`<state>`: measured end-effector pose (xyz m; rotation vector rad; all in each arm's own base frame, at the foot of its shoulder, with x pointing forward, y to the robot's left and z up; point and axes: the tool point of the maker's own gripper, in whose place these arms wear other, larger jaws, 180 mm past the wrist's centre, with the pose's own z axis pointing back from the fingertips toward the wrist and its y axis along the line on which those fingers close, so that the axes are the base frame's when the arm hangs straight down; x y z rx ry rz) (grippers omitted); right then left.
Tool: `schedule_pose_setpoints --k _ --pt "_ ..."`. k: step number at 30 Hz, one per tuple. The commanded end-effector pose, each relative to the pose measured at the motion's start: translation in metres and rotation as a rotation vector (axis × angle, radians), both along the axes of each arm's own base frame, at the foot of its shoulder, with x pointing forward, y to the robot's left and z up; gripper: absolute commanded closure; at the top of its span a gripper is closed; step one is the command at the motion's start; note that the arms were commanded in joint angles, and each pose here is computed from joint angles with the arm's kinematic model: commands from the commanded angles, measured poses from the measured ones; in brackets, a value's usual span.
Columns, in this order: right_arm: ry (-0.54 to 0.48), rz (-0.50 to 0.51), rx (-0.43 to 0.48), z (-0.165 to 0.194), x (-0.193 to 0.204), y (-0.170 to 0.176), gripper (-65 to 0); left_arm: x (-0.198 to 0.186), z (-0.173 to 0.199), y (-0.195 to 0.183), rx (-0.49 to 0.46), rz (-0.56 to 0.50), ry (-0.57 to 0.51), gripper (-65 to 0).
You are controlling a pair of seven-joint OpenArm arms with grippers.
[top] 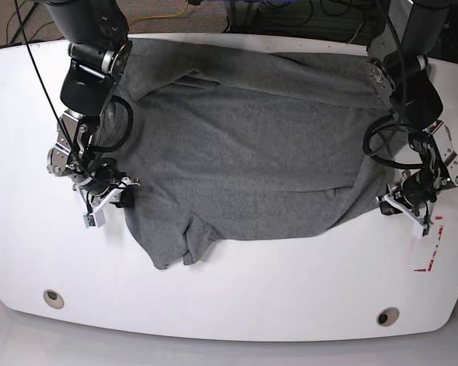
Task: Layout the t-shirt on the table in an organized manner, then fold the t-shirt properly
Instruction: 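Grasp the hem edge with both grippers, one at each side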
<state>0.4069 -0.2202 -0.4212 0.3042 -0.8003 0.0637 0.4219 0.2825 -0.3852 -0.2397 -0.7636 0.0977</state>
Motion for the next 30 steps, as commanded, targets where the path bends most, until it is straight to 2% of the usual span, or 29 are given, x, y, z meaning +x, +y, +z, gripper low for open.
schedule_pose_setpoints --k 1,10,21,25,26,27,29,30 --pt "-0.078 -0.01 -0.019 0.026 0.017 -0.01 -5.7 0.021 0.029 0.004 0.019 -0.011 -0.073 -6.3" --pt "-0.071 0.007 -0.115 0.033 0.018 -0.021 -5.7 0.026 0.039 0.008 0.064 -0.05 -0.049 -6.3" --pt "-0.07 0.017 -0.1 0.029 0.018 -0.009 -5.7 0.02 0.033 0.01 0.066 -0.048 -0.032 -7.9" --pt "-0.067 0.018 -0.097 0.028 0.017 -0.008 -5.7 0.01 0.021 0.01 0.065 -0.049 -0.004 -15.8" --pt "-0.067 0.019 -0.095 0.028 0.017 -0.007 -5.7 0.007 0.017 0.011 0.066 -0.047 0.005 -21.7" --pt "-0.067 0.019 -0.095 0.028 0.017 -0.007 -5.7 0.006 0.016 0.011 0.066 -0.047 0.007 -23.5" --pt "-0.066 0.019 -0.095 0.028 0.017 -0.007 -5.7 -0.001 0.008 0.012 0.065 -0.042 0.025 -33.5" --pt "-0.066 0.019 -0.095 0.028 0.017 -0.007 -5.7 -0.003 0.006 0.012 0.065 -0.042 0.028 -35.6"
